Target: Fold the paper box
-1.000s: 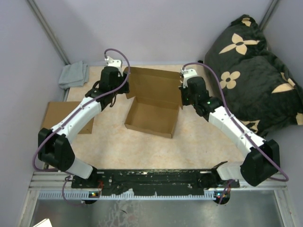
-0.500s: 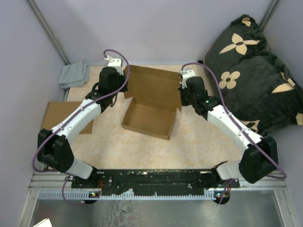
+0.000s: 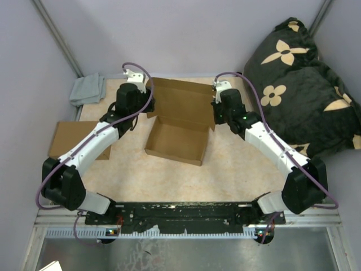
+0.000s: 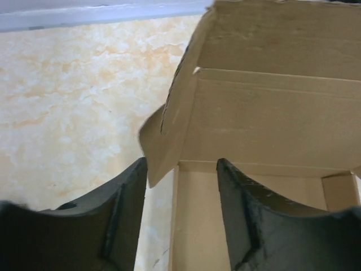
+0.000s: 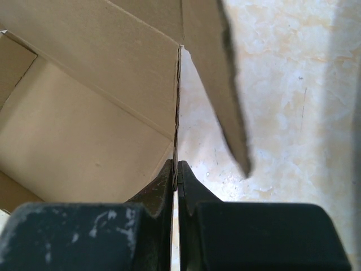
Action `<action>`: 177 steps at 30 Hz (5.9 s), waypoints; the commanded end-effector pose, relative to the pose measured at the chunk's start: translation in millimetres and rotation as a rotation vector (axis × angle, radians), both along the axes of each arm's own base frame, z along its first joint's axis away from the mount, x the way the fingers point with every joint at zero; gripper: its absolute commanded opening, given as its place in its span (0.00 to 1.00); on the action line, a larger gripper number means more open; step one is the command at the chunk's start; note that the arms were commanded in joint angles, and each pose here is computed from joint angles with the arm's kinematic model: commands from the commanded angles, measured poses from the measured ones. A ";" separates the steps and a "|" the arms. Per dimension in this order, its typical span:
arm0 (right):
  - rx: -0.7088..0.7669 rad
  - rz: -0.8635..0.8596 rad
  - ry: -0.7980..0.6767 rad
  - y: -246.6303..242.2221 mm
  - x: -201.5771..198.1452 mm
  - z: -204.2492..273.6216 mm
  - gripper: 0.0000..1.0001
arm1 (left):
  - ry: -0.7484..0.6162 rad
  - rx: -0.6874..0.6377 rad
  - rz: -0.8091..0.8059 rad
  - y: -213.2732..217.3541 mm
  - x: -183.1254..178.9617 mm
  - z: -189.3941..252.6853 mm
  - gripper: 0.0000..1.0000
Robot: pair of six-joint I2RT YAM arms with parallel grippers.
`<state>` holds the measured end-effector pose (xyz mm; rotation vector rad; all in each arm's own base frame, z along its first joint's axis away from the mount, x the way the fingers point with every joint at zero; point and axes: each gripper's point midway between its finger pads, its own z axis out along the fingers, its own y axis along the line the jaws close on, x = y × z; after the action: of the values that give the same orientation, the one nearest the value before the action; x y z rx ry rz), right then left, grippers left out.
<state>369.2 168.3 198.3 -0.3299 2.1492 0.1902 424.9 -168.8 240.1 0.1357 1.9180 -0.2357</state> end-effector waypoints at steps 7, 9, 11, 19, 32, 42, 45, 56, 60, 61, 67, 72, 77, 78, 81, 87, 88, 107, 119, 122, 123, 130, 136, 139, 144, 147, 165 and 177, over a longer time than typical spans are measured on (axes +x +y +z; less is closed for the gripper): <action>0.049 -0.001 -0.078 2.4 11.1 33.0 0.00 | -0.008 0.052 0.070 17.0 26.8 8.0 0.62; 0.051 0.004 -0.075 3.2 10.5 32.3 0.00 | -0.010 0.051 0.060 15.0 29.1 6.6 0.62; 0.053 0.008 -0.074 3.5 10.5 32.1 0.00 | -0.010 0.048 0.052 13.2 31.6 4.4 0.62; 0.075 0.013 -0.058 8.8 12.8 30.6 0.00 | -0.006 -0.021 -0.020 -0.7 21.4 2.7 0.22; 0.112 -0.036 -0.099 18.2 42.5 46.6 0.00 | -0.022 -0.193 -0.185 -27.9 -17.5 15.5 0.00; 0.106 -0.059 -0.126 25.4 68.2 45.7 0.00 | -0.033 -0.236 -0.247 -35.6 -31.4 16.7 0.01; 0.112 -0.063 -0.121 21.6 59.4 33.0 0.00 | -0.013 -0.248 -0.265 -39.3 -36.3 10.9 0.03; 0.153 -0.072 -0.065 8.9 -5.3 -18.3 0.02 | 0.080 -0.331 -0.312 -49.8 -75.3 -16.8 0.13; 0.148 -0.060 -0.060 12.7 -17.2 -20.8 0.02 | 0.083 -0.368 -0.321 -55.0 -84.0 -17.6 0.14; 0.148 -0.057 -0.056 13.9 -18.9 -21.0 0.02 | 0.082 -0.374 -0.323 -56.8 -84.3 -16.1 0.14; 0.138 -0.052 -0.044 19.0 -25.0 -24.6 0.02 | 0.089 -0.383 -0.343 -68.7 -87.1 -12.9 0.15; 0.128 -0.054 -0.030 18.8 -28.5 -30.5 0.02 | 0.112 -0.367 -0.344 -68.8 -92.5 -22.6 0.15; 0.103 -0.055 0.029 13.3 -41.2 -45.7 0.05 | 0.180 -0.299 -0.315 -55.2 -107.2 -48.2 0.20; 0.099 -0.052 0.047 11.7 -46.2 -50.1 0.07 | 0.208 -0.281 -0.302 -50.5 -111.9 -56.3 0.22; 0.101 -0.038 0.102 7.8 -64.2 -59.6 0.34 | 0.303 -0.245 -0.265 -38.2 -129.4 -75.9 0.34; 0.150 -0.030 0.225 -2.9 -112.8 -75.0 0.75 | 0.422 -0.263 -0.197 -16.9 -170.7 -92.1 0.45; 0.165 -0.026 0.244 -4.0 -121.9 -77.0 0.75 | 0.434 -0.274 -0.185 -13.5 -177.3 -92.8 0.46; 0.341 0.029 0.071 2.8 -126.1 16.4 0.58 | 0.298 -0.375 -0.192 -15.8 -174.4 -39.2 0.47; 0.237 -0.051 0.286 33.1 -40.1 -85.5 0.19 | 0.529 -0.252 -0.293 -69.9 -112.5 -121.4 0.45; 0.199 -0.064 0.370 35.1 -39.6 -117.1 0.17 | 0.690 -0.189 -0.277 -71.6 -114.9 -164.5 0.43; 0.196 -0.067 0.379 35.4 -39.1 -120.9 0.17 | 0.712 -0.174 -0.274 -71.7 -115.1 -172.3 0.43; 0.218 -0.079 0.345 39.5 -28.0 -105.5 0.19 | 0.649 -0.115 -0.230 -69.2 -87.3 -163.0 0.43; 0.266 -0.069 0.302 45.2 -23.1 -73.8 0.21 | 0.554 -0.106 -0.185 -66.0 -58.3 -120.0 0.47; 0.289 -0.075 0.243 40.1 -25.9 -46.7 0.25 | 0.453 -0.106 -0.211 -63.2 -53.2 -88.7 0.50; 0.276 -0.088 0.151 13.8 -46.5 -9.5 0.79 | 0.348 -0.115 -0.227 -47.5 -72.5 -48.6 0.65; 0.267 -0.093 0.140 -4.6 -65.8 -18.7 0.99 | 0.335 -0.154 -0.225 -35.5 -101.2 -63.2 0.75; 0.202 -0.113 0.230 -18.3 -85.2 -83.6 0.99 | 0.471 -0.193 -0.201 -26.3 -138.9 -130.9 0.74; 0.180 -0.095 0.249 -12.5 -75.2 -95.9 0.99 | 0.507 -0.182 -0.201 -30.5 -134.2 -147.6 0.72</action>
<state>277.9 150.7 93.3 -0.0889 2.4275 0.3728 280.2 -191.4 82.7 0.1545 2.4114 -0.5952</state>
